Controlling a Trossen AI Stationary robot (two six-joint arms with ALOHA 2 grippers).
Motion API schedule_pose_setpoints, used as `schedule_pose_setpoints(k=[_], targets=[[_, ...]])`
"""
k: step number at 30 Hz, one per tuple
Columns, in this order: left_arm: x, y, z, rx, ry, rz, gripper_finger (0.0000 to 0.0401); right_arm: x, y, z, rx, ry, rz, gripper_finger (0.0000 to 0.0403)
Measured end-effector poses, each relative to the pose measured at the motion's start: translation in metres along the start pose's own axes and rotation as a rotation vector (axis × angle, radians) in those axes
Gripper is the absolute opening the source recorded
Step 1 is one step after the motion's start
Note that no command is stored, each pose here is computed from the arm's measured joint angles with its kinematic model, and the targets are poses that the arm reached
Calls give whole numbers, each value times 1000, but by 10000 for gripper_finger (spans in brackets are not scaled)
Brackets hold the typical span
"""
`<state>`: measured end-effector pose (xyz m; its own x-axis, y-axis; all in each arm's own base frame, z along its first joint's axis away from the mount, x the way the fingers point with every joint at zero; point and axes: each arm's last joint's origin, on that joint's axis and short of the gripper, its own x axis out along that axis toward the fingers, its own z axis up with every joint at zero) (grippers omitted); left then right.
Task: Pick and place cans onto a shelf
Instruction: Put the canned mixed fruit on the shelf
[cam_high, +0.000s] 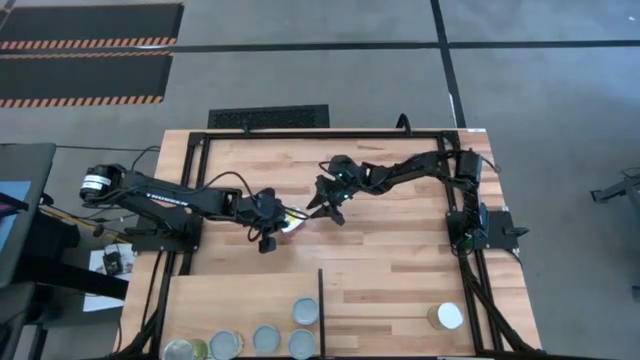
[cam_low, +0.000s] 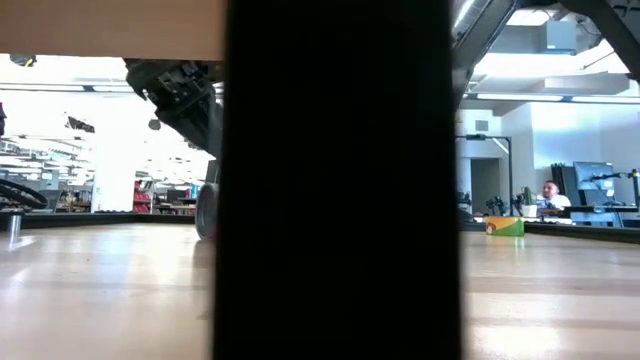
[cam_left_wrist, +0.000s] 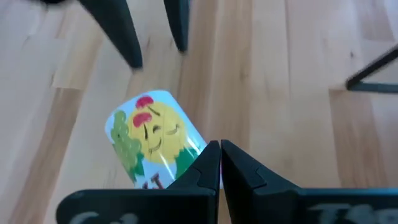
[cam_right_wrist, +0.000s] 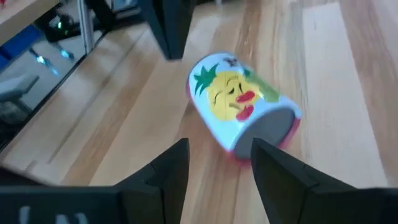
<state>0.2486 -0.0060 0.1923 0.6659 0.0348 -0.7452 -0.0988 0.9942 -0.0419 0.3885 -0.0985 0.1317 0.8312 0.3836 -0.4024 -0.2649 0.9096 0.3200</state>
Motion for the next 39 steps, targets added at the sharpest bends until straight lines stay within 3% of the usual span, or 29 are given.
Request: schedule_pose_setpoints(k=[7,10,19,28,33,39], targets=[[8,2,-3,12,26,72,0,12,-12,-20,122,-6,4,196],[9,4,-2,18,23,76,0,15,-16,-17,102,-61,31,197],[32,11,-13,30,126,93,0,38,-24,-29,113,-49,90,176],[39,11,-11,45,107,90,0,41,-23,-27,117,-60,100,148],[23,10,-4,52,47,85,0,33,-22,-17,113,-62,93,144],[-16,7,5,16,-56,71,0,25,-18,-11,64,-14,75,132]])
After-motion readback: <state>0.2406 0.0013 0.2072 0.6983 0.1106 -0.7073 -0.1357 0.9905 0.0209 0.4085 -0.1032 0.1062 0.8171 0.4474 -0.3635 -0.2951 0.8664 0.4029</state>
